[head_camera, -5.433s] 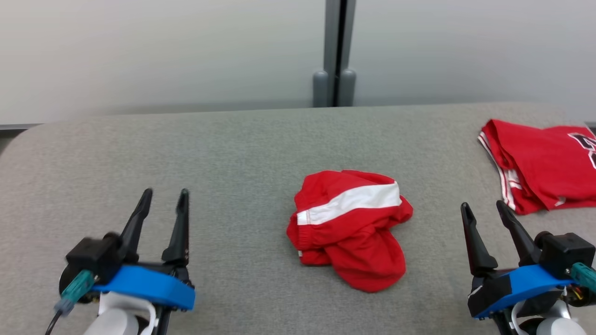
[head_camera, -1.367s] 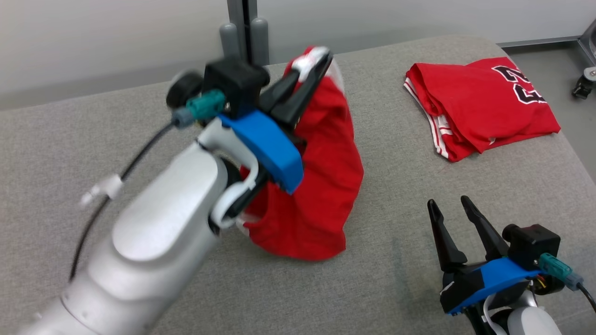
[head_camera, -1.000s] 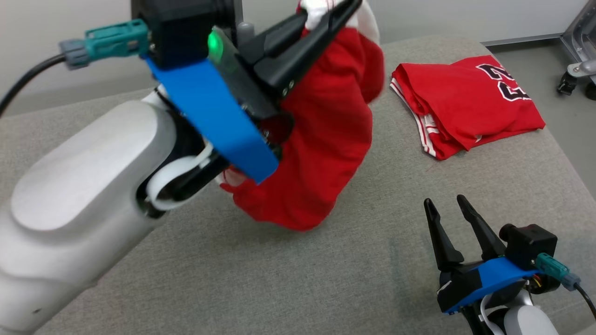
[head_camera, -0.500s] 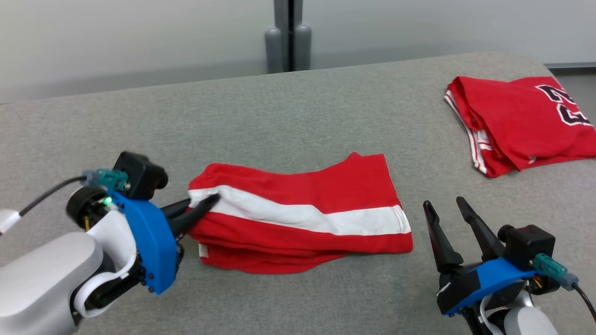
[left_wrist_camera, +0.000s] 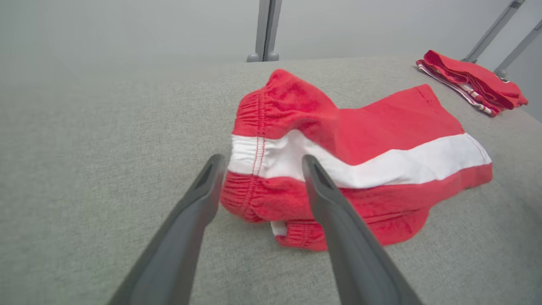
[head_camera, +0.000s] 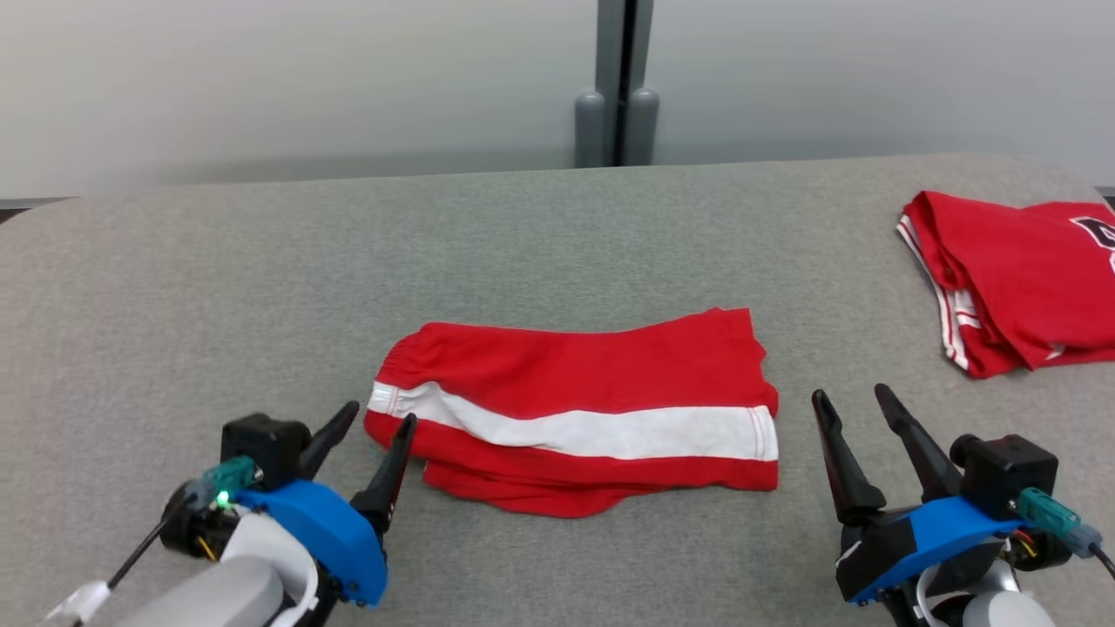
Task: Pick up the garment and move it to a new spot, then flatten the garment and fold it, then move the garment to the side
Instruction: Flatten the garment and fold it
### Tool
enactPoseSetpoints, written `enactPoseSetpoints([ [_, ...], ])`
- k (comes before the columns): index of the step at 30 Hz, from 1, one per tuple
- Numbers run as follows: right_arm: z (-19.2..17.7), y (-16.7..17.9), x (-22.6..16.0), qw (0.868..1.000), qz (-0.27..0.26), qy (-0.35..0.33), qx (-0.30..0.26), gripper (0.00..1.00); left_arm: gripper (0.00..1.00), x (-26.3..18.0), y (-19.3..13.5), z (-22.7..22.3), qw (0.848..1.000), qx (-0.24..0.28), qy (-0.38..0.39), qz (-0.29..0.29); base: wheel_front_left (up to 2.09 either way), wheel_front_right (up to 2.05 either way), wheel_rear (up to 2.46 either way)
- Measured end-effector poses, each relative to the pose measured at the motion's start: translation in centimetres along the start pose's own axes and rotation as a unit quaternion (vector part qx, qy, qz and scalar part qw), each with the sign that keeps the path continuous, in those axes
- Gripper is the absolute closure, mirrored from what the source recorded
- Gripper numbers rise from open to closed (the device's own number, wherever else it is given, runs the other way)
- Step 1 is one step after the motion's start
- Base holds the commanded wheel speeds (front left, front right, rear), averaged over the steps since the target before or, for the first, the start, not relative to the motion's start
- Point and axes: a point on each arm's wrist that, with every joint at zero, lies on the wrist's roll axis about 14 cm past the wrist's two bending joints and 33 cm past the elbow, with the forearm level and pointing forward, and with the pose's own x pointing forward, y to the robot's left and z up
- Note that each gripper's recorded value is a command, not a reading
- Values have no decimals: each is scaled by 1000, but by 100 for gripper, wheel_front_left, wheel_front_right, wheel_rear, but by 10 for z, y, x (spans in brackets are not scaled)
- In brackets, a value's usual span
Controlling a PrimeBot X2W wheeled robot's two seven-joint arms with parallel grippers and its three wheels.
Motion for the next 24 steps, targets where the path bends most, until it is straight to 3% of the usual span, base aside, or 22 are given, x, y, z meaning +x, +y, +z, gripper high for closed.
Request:
enactPoseSetpoints([
  [5, 4, 4, 1, 1000, 6, -2, -6, 0, 0, -16, 6, -6, 996, -70, -31, 43, 0, 0, 0],
  [7, 9, 5, 2, 1000, 7, -9, -8, 0, 0, -20, 15, 24, 990, -88, -92, 64, 0, 0, 0],
  [10, 16, 5, 1, 1000, 7, -20, -9, 0, 0, -36, 23, 55, 978, -89, -170, 88, 0, 0, 0],
  [21, 22, 12, -9, 1000, 15, -25, -11, 0, 0, -86, 39, 64, 953, -56, -260, 146, 0, 0, 0],
  [24, 20, 10, -13, 1000, 12, -24, -5, 0, 0, -92, 38, 58, 952, -48, -262, 150, 0, 0, 0],
])
